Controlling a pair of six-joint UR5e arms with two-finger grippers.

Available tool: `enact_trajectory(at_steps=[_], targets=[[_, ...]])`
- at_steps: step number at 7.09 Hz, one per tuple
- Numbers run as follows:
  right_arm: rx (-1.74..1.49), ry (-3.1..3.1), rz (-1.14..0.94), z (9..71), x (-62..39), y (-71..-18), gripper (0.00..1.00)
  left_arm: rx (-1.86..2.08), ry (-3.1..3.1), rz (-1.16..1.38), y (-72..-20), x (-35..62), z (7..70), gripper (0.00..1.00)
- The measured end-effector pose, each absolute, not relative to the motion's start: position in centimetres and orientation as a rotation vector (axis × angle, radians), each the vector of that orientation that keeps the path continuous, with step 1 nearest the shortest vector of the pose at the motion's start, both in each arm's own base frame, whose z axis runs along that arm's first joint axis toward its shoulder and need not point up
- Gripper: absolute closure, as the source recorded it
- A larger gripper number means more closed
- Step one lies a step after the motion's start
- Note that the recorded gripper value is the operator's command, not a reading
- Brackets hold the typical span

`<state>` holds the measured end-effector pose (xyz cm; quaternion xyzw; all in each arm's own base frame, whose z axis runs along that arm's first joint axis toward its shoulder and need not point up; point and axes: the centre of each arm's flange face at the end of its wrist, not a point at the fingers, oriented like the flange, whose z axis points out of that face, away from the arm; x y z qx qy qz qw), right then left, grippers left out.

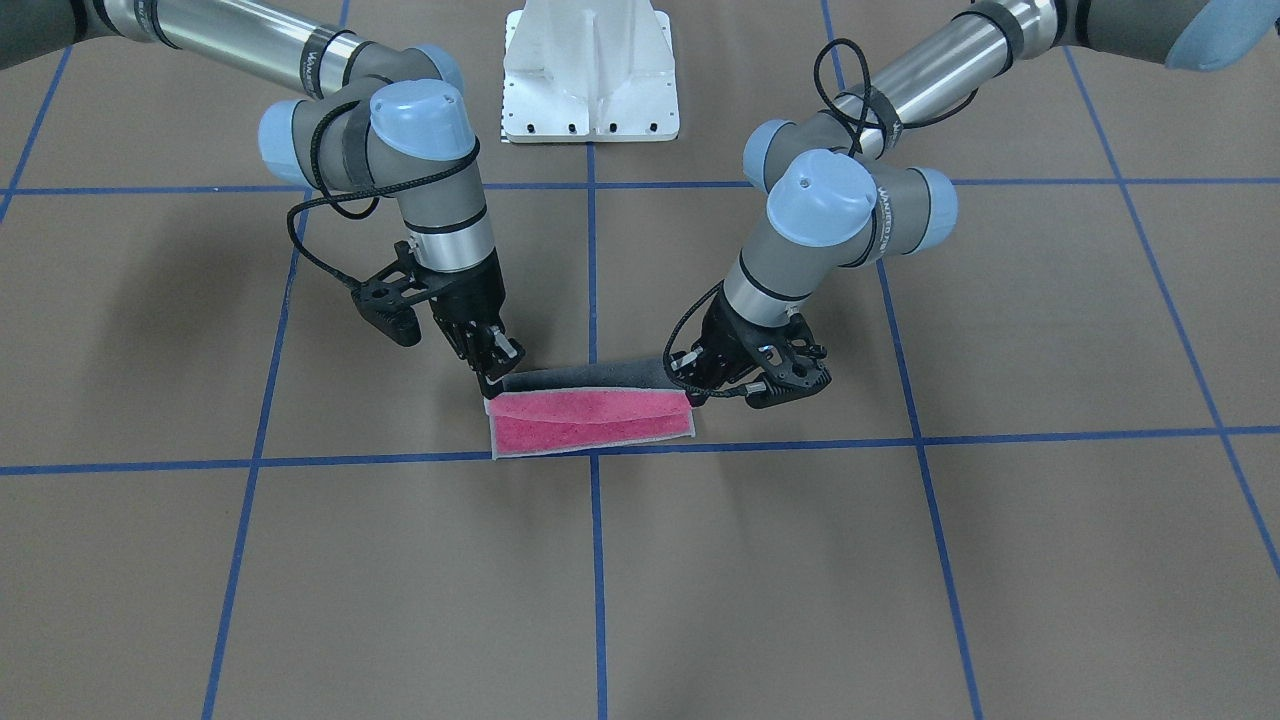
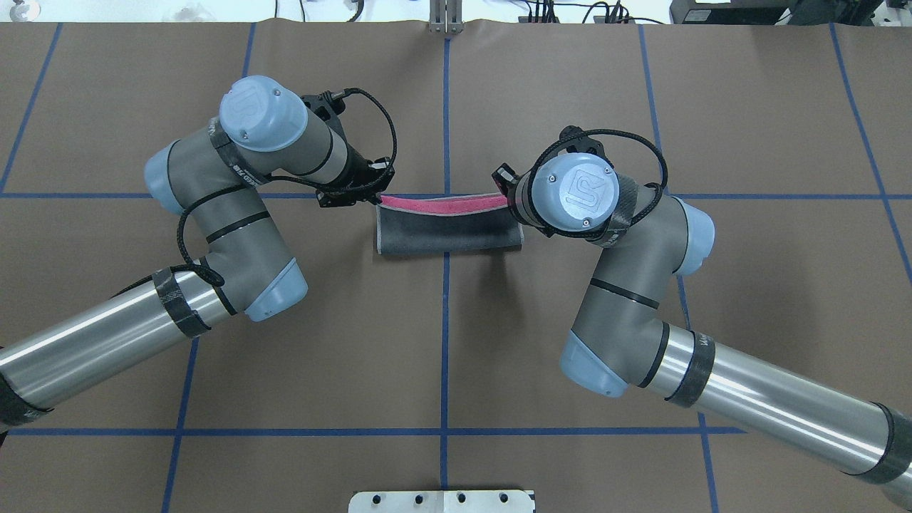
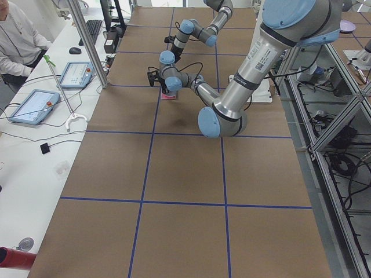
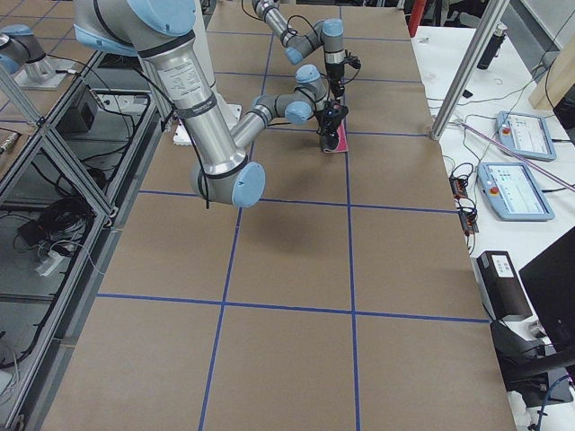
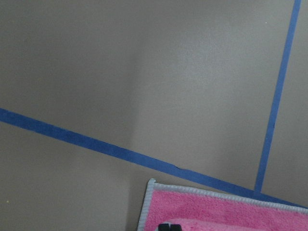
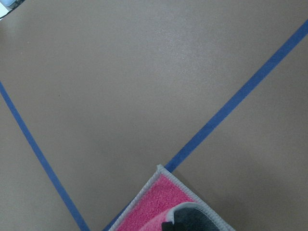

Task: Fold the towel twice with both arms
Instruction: 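Lay the folded edge down and open both grippers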

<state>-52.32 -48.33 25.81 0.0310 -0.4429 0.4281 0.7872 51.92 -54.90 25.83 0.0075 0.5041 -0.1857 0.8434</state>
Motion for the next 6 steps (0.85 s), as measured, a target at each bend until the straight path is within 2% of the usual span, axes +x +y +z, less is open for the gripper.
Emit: enact_trajectory(at_steps=[1,2,4,6], targets=[[0.068,-0.952,0.924,25.9,-52.3,-48.4,1.00,0.022,1.059,-0.399,-55.2,52.0,25.8,0.93],[0.069,-0.950,0.928,26.0,-52.2,-48.6,0.70,0.024,1.055,-0.403,-55.5,52.1,25.9,0.65],[0.075,-0.931,0.949,26.8,-51.8,-50.0,0.00,0.037,1.043,-0.421,-56.2,52.1,26.1,0.01],[0.089,-0.913,0.951,26.9,-51.3,-52.1,0.00,0.059,1.038,-0.442,-57.7,51.9,26.0,0.01]])
